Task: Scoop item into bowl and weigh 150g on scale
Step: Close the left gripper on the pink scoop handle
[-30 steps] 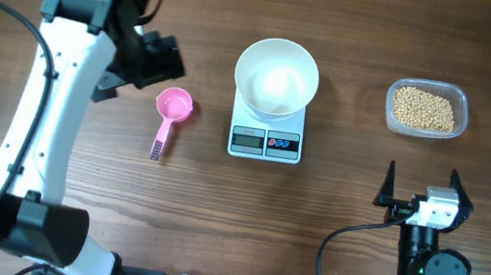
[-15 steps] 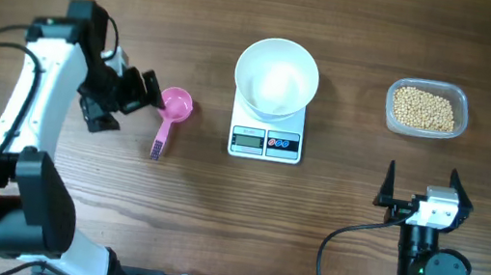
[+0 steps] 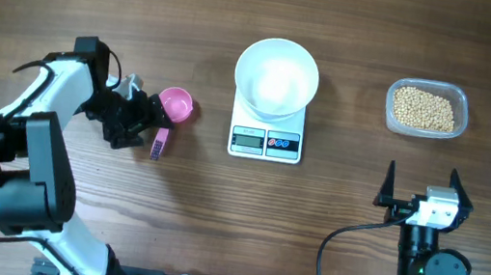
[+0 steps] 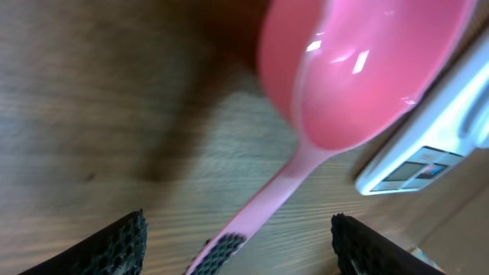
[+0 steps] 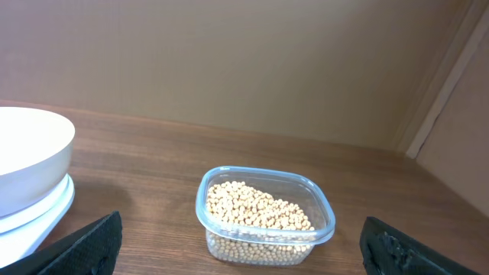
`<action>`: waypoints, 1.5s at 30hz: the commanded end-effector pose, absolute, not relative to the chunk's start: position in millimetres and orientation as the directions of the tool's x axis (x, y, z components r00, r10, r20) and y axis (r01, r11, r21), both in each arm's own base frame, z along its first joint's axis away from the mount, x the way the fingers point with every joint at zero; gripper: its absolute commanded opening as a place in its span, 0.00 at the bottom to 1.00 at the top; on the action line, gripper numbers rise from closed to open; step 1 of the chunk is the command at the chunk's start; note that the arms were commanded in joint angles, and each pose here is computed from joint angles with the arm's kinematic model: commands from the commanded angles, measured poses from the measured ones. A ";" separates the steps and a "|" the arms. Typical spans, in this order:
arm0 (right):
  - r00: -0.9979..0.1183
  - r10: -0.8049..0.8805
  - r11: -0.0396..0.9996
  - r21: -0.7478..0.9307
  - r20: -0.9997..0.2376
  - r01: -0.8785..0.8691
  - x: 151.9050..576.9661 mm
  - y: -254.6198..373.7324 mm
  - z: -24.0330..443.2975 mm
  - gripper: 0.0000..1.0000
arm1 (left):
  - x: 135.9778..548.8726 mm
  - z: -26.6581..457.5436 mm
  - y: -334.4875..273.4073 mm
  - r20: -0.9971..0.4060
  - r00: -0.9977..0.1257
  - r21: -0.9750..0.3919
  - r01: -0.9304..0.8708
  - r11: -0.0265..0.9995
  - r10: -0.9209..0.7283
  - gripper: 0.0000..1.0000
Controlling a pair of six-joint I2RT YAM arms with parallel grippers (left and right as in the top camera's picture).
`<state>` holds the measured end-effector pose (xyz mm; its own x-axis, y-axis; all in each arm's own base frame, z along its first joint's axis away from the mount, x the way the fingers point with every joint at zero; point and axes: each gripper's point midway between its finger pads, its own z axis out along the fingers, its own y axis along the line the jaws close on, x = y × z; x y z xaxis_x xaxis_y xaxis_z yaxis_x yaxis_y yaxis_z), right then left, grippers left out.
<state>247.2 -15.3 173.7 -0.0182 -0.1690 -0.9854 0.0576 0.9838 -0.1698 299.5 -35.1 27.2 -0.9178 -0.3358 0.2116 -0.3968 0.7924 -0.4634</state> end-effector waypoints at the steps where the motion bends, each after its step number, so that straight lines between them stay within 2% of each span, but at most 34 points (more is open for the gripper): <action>1: -0.018 -0.179 0.982 -0.180 -0.984 0.063 247.2 -15.7 173.6 1.00 | 302.4 26.3 -45.6 0.199 -0.942 -0.544 -0.335 0.769 -0.270 0.84; 4: -0.018 -0.180 0.982 -0.180 -0.984 0.063 247.2 -15.7 173.6 1.00 | 305.2 20.7 -45.9 0.195 -0.944 -0.550 -0.329 0.768 -0.264 0.77; 5: -0.018 -0.180 0.982 -0.180 -0.984 0.063 247.2 -15.6 173.6 1.00 | 307.1 19.1 -46.4 0.185 -0.949 -0.558 -0.315 0.768 -0.255 0.77; 6: -0.018 -0.180 0.981 -0.181 -0.983 0.063 247.2 -15.7 173.6 1.00 | 308.7 17.8 -46.6 0.177 -0.952 -0.563 -0.306 0.768 -0.249 0.85; 7: -0.018 -0.180 0.982 -0.180 -0.984 0.063 247.2 -15.7 173.6 1.00 | 310.3 16.2 -46.4 0.172 -0.953 -0.564 -0.303 0.768 -0.249 0.85; 10: -0.018 -0.180 0.982 -0.180 -0.984 0.063 247.2 -15.7 173.6 1.00 | 314.2 14.8 -46.9 0.160 -0.955 -0.573 -0.296 0.765 -0.250 0.75; 16: -0.018 -0.180 0.982 -0.180 -0.984 0.063 247.2 -15.7 173.6 1.00 | 319.5 17.3 -52.2 0.140 -0.960 -0.601 -0.276 0.750 -0.241 0.68; 21: -0.018 -0.180 0.982 -0.180 -0.984 0.063 247.2 -15.7 173.6 1.00 | 319.8 21.0 -59.6 0.131 -0.968 -0.633 -0.249 0.733 -0.216 0.68; 29: -0.018 -0.180 0.982 -0.180 -0.984 0.063 247.2 -15.7 173.6 1.00 | 318.8 17.8 -55.6 0.128 -0.968 -0.610 -0.248 0.752 -0.216 0.59; 38: -0.018 -0.180 0.982 -0.180 -0.984 0.063 247.2 -15.7 173.6 1.00 | 317.0 13.8 -55.9 0.132 -0.971 -0.611 -0.239 0.755 -0.201 0.58; 41: -0.018 -0.179 0.982 -0.180 -0.984 0.063 247.2 -15.7 173.6 0.99 | 316.4 11.8 -56.1 0.139 -0.970 -0.611 -0.243 0.754 -0.201 0.48; 45: -0.018 -0.179 0.982 -0.180 -0.984 0.063 247.2 -15.7 173.6 1.00 | 316.4 11.6 -56.1 0.136 -0.971 -0.611 -0.239 0.755 -0.198 0.47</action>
<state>247.2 -15.3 173.7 -0.0182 -0.1690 -0.9854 0.0576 0.9838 -0.1698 318.7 -53.7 15.5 -0.9660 -0.2198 0.1363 -0.2567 0.7514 -0.6079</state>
